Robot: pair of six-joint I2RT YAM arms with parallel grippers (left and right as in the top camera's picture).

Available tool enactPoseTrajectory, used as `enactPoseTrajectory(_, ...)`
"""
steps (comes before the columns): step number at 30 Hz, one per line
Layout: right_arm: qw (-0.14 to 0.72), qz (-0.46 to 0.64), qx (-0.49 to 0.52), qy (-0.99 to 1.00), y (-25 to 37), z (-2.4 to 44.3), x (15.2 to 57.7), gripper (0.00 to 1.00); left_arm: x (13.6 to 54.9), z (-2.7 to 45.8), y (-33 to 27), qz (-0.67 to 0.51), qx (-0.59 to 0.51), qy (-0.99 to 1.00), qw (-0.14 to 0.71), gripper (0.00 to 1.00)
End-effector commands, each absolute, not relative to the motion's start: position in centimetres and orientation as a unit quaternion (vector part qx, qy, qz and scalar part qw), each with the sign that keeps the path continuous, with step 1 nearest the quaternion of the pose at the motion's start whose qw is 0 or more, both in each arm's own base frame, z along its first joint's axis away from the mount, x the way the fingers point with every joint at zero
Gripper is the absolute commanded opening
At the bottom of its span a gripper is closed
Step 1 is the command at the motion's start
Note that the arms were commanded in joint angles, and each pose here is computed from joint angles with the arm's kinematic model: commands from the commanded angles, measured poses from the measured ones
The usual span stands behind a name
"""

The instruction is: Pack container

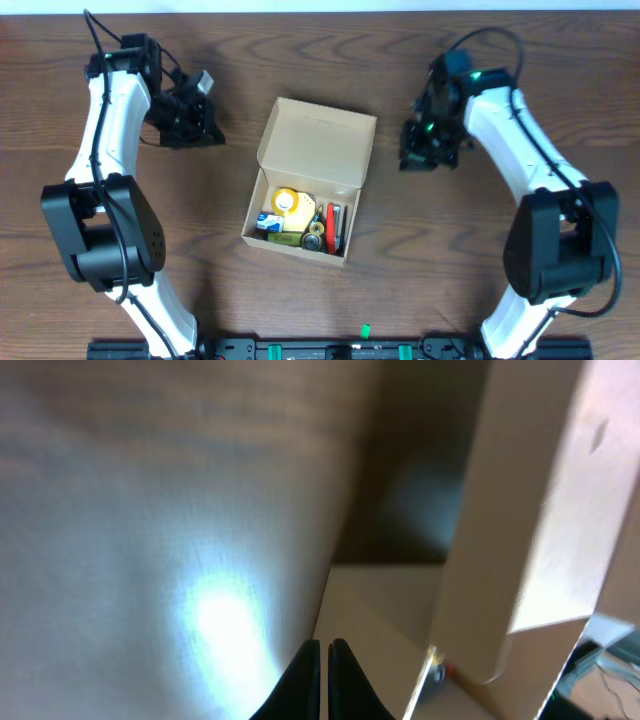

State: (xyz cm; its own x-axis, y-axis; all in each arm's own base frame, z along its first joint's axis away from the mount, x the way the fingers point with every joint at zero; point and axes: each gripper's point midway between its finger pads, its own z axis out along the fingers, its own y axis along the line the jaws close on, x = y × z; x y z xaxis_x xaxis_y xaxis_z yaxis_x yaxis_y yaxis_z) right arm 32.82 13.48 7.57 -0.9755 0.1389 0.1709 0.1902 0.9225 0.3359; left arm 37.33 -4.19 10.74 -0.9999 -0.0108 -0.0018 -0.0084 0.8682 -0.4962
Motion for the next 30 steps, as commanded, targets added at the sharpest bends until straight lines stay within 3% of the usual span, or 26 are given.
enactPoseTrajectory(1,0.107,-0.183,-0.083,-0.974,15.5,6.3,30.7,0.01,34.8,9.1,-4.1,-0.252,-0.013,0.967,-0.044,0.06)
enactPoseTrajectory(6,0.114,-0.171,-0.054,-0.977,17.9,5.9,29.3,0.01,33.2,8.0,-4.2,-0.248,-0.03,0.965,-0.077,0.06)
enactPoseTrajectory(16,0.126,-0.151,-0.088,-0.977,19.6,5.7,28.1,0.01,31.1,7.1,-5.8,-0.247,-0.032,0.961,-0.121,0.06)
enactPoseTrajectory(30,0.036,-0.211,-0.071,-0.974,21.9,6.0,32.7,0.01,30.8,7.0,-8.6,-0.246,0.011,0.961,-0.125,0.06)
